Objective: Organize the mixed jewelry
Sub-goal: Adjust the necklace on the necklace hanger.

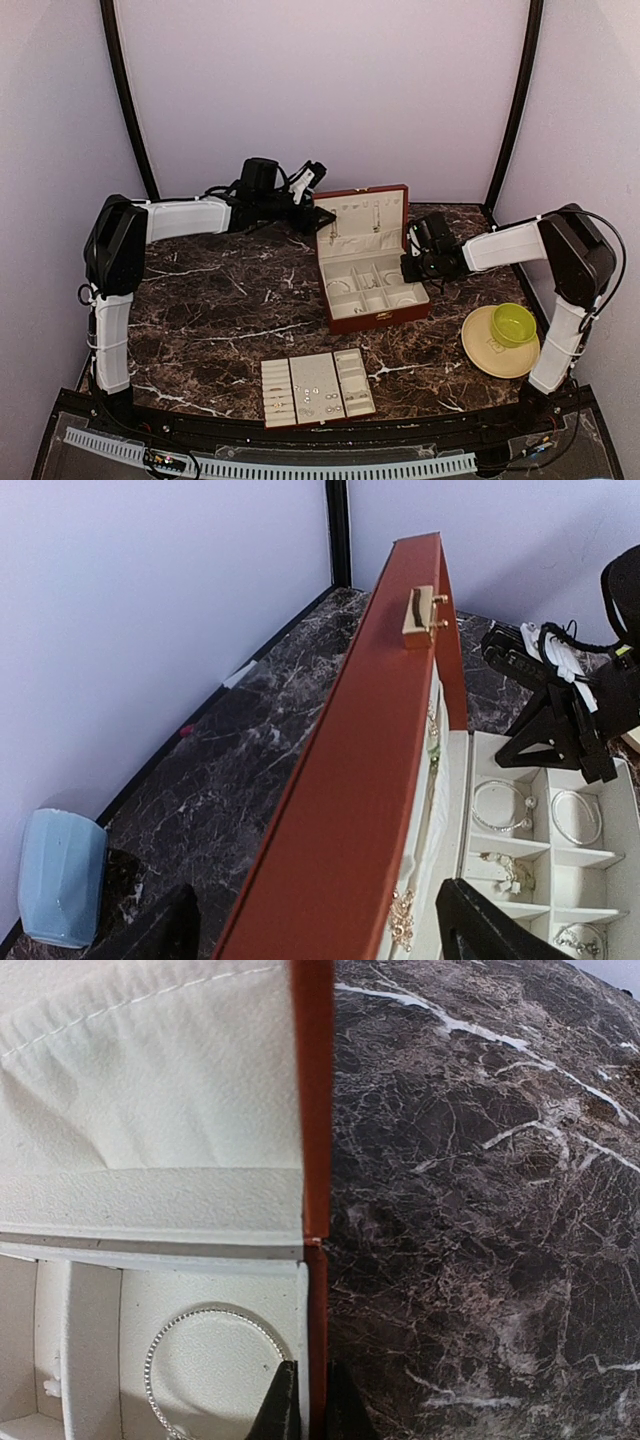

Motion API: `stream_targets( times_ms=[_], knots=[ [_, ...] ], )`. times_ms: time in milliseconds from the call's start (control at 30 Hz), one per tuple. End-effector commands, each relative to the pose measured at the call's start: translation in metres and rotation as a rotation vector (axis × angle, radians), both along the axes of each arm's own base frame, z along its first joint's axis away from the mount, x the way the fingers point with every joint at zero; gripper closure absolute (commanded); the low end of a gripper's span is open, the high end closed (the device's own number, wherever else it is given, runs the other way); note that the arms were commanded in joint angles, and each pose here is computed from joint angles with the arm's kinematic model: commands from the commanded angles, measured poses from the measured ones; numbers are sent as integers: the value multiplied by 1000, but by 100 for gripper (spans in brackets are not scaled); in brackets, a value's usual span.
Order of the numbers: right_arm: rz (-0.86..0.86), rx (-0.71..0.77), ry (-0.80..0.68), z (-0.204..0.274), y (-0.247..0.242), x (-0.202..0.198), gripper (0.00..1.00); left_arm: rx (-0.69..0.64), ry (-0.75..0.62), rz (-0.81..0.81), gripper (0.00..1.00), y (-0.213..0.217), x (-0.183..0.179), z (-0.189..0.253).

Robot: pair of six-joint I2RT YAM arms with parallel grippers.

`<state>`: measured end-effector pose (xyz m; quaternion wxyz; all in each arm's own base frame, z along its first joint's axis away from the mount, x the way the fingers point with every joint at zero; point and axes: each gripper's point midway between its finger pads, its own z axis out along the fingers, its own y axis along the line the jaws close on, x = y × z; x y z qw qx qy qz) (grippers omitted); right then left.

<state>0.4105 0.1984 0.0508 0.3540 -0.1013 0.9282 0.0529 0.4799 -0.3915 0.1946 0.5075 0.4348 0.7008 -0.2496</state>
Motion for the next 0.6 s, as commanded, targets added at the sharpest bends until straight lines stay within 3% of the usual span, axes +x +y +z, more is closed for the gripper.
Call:
stream_targets(
  times_ms=[0,567],
  knots=[
    [44,55,-14,5,24,1,96,-65,-61,2,16,-6,8,30],
    [52,63,-18,8,27,0,96,-32,-65,-5,32,-8,11,18]
  ],
)
